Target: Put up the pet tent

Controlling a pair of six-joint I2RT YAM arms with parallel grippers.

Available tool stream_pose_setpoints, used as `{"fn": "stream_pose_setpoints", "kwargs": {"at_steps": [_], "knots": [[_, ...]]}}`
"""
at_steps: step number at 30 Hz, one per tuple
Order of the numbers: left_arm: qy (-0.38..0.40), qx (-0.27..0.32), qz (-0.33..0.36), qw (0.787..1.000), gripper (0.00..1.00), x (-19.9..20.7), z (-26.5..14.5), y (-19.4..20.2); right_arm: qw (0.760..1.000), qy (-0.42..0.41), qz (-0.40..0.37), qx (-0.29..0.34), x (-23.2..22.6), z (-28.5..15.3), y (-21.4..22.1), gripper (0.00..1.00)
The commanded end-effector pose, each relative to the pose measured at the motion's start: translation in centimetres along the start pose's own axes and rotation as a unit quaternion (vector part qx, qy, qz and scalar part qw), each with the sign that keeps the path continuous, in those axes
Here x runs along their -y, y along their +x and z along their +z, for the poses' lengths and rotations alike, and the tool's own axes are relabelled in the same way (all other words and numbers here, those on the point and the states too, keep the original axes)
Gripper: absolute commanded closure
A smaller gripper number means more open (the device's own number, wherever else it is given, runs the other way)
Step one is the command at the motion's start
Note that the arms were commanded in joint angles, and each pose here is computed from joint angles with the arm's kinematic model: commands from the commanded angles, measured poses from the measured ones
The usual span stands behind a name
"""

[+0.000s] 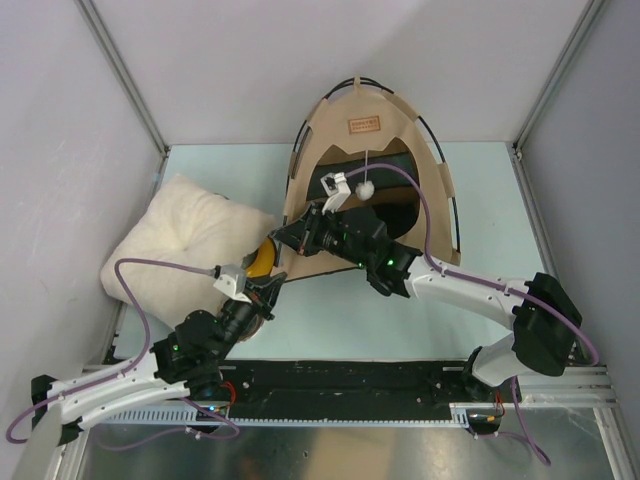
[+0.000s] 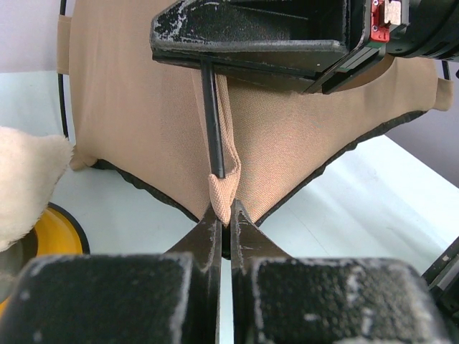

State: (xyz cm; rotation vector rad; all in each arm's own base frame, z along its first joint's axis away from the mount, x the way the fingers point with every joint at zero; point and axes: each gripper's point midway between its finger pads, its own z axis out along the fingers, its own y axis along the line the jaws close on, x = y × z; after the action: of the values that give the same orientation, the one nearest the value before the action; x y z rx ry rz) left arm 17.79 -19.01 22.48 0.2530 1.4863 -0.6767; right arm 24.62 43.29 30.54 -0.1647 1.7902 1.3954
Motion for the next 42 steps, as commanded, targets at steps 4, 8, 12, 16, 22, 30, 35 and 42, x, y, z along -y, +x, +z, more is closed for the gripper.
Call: {"fn": "stream_pose_setpoints", "kwargs": {"at_steps": [4, 8, 12, 16, 22, 30, 35, 42], "knots": [[0.008, -0.032, 0.012, 0.999, 1.00, 0.1, -0.7, 1.5, 0.989, 0.053, -0.023, 0.136, 2.1, -1.0, -7.0, 1.00], [0.007, -0.031, 0.012, 0.999, 1.00, 0.0, -0.8, 1.4, 0.988, 0.063, -0.023, 0.141, 2.8, -1.1, -7.2, 1.00], [0.006, -0.035, 0.013, 0.999, 1.00, 0.0, -0.7, 1.7, 0.987, 0.063, -0.024, 0.149, 2.9, -1.2, -7.8, 1.00], [0.004, -0.036, 0.016, 0.999, 1.00, -0.1, -0.7, 1.8, 0.985, 0.072, -0.025, 0.153, 3.5, -1.4, -8.2, 1.00], [0.008, -0.040, 0.018, 0.999, 1.00, 0.0, -0.8, 2.1, 0.982, 0.083, -0.025, 0.170, 4.5, -1.9, -9.8, 1.00], [0.011, -0.048, 0.024, 0.998, 1.00, 0.0, -0.8, 2.6, 0.980, 0.084, -0.017, 0.182, 5.0, -2.2, -11.0, 1.00], [0.007, -0.051, 0.024, 0.998, 1.00, 0.0, -0.7, 2.7, 0.983, 0.074, -0.019, 0.165, 4.5, -2.0, -10.1, 1.00], [0.002, -0.050, 0.017, 0.999, 1.00, 0.0, -0.6, 2.2, 0.991, 0.033, -0.037, 0.127, 2.0, -1.7, -7.5, 1.00]]}}
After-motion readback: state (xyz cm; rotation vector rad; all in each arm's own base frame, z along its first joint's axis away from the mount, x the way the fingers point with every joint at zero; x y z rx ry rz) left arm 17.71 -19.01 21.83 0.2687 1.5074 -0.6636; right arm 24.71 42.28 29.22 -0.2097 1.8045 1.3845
